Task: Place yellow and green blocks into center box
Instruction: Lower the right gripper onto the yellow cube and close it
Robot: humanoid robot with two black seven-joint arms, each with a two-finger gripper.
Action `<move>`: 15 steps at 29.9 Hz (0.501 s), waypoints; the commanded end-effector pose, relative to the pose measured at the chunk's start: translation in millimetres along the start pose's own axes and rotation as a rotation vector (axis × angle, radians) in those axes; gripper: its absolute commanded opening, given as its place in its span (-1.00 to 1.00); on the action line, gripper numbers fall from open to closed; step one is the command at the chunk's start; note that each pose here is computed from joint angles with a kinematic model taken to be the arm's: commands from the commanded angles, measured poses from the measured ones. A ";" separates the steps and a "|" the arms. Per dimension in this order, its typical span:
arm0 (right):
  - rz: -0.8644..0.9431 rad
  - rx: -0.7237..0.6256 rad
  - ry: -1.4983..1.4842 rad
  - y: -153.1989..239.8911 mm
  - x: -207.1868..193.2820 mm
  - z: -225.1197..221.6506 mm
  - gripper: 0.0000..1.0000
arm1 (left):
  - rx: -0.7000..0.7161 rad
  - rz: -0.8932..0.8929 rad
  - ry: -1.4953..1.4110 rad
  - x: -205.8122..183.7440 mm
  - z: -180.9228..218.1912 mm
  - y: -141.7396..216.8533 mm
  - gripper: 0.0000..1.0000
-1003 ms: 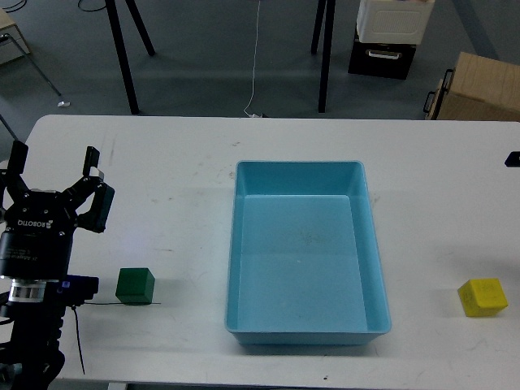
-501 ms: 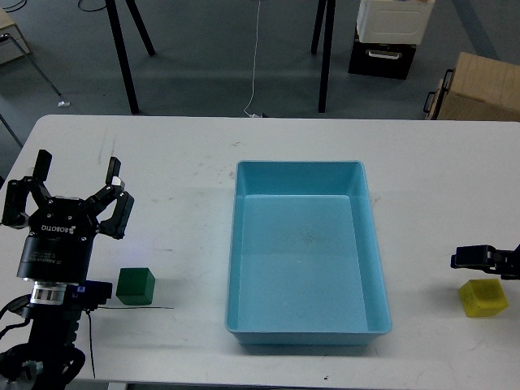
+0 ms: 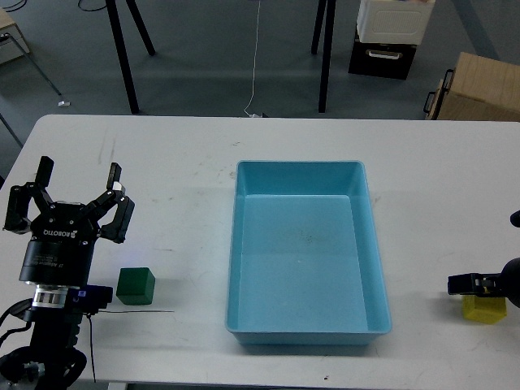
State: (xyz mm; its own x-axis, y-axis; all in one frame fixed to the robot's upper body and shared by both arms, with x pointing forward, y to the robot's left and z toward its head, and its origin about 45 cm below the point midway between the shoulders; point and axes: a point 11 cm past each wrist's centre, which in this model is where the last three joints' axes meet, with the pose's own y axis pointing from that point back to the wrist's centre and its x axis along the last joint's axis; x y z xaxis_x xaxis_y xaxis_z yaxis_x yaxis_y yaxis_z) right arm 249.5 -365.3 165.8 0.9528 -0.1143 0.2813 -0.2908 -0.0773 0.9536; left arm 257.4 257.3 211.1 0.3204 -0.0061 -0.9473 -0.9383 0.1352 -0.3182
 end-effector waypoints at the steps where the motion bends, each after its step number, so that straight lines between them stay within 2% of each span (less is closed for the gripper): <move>1: -0.004 -0.005 -0.002 -2.2 -0.9 1.1 1.00 | -0.001 0.003 0.000 0.8 0.1 0.8 1.00; 4: -0.012 -0.007 -0.004 -3.6 -4.3 2.3 0.99 | -0.001 0.005 0.000 1.2 0.2 1.0 1.00; 6: -0.016 -0.008 -0.003 -4.2 -5.6 1.9 0.92 | -0.001 0.005 0.000 1.2 0.2 1.0 1.00; 7: -0.015 -0.006 -0.001 -3.8 -5.3 0.8 0.78 | -0.001 0.005 0.000 1.2 0.2 1.0 1.00; 10: -0.018 -0.010 0.000 -3.4 -7.1 2.0 -0.17 | -0.003 0.012 0.000 3.4 0.6 2.2 1.00; 11: -0.019 -0.013 -0.001 -3.1 -7.5 3.3 -0.41 | -0.003 0.012 0.000 3.4 0.6 2.2 1.00; 12: -0.020 -0.015 -0.003 -3.1 -8.1 4.2 -0.56 | -0.003 0.014 0.000 3.9 0.7 2.3 1.00; 13: -0.021 -0.016 -0.005 -3.0 -8.7 4.8 -0.79 | -0.004 0.015 0.000 4.2 0.8 2.8 1.00; 15: -0.025 -0.010 -0.011 -2.2 -9.4 4.1 -0.98 | -0.005 0.016 0.001 4.5 0.6 3.3 1.00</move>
State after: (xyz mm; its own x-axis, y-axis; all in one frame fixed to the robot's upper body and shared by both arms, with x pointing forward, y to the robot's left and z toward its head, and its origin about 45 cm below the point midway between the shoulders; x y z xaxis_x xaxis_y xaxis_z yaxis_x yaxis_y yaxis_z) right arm 242.1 -368.1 159.8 0.9584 -0.1158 0.2610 -0.2696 -0.0654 0.9608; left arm 256.3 258.3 206.6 0.3069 -0.0039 -0.9517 -0.9432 0.1320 -0.3047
